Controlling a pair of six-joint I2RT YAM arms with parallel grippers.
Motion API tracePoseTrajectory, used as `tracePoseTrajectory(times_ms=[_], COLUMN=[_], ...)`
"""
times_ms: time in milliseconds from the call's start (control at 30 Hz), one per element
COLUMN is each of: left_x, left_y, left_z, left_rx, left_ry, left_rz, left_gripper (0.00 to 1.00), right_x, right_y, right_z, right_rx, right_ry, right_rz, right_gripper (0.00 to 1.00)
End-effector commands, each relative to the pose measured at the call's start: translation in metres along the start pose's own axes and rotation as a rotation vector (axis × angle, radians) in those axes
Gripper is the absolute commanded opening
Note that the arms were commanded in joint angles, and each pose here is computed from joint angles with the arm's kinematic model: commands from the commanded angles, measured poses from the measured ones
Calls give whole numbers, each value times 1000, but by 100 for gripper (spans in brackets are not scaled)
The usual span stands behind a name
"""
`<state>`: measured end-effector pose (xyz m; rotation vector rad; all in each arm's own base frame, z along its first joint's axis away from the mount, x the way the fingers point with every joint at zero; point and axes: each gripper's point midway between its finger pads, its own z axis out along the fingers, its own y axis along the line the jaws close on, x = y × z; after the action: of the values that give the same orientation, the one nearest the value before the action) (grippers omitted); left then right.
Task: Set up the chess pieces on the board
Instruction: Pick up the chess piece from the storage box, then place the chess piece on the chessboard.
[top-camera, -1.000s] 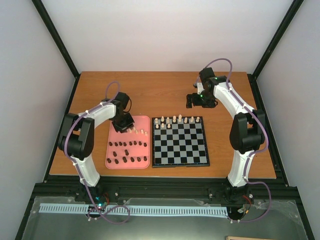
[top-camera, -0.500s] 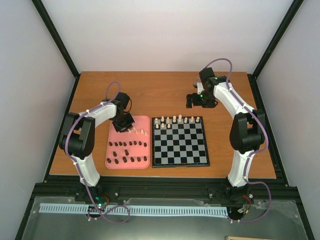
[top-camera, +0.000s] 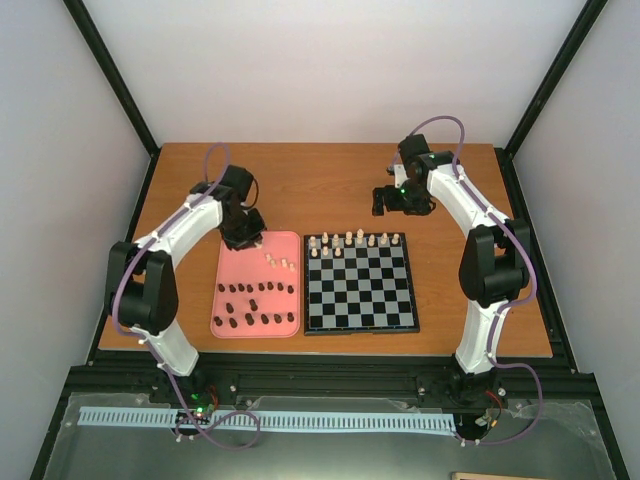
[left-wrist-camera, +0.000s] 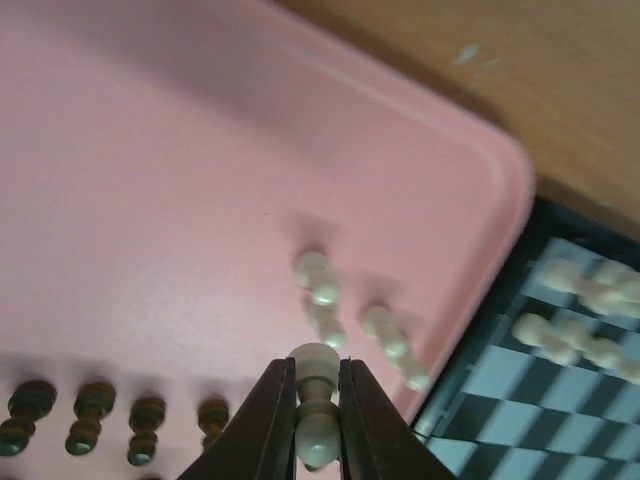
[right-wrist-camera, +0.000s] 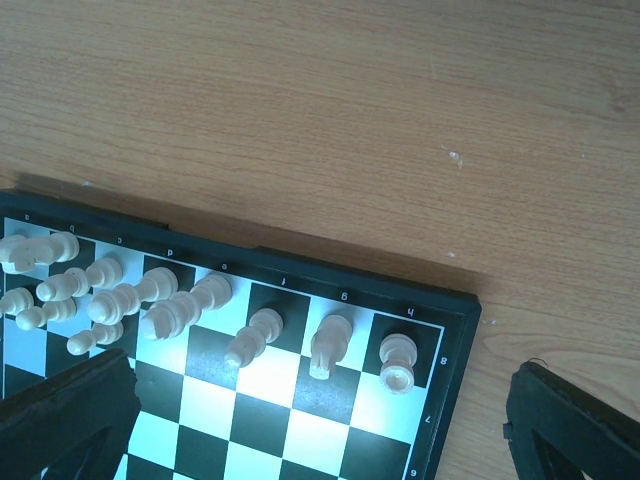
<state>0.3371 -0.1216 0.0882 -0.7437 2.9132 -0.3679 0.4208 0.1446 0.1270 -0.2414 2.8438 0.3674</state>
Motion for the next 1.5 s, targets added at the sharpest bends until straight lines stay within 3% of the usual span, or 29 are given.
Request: tracePoseTrajectory(times_ms=[0,367,633,1467], left_x=[6,71,110,111], left_y=[-39,-162,-211,-208], left_z=[-40,-25,-6,59], left_rx=[76,100,83,-50], left_ry=[-17,57,69,44], left_rz=[119,474,644,723], left_gripper=[11,11,12,12], right_x=[-8,-14,-13,-16], right_y=[1,2,1,-11], right_z=[-4,-11,-10,-7], right_rx=[-12,-5,-5,-4], right_ry=[-17,-37,-37,-38], right_rz=[-3,-4,-6,24], right_gripper=[100,100,100,100])
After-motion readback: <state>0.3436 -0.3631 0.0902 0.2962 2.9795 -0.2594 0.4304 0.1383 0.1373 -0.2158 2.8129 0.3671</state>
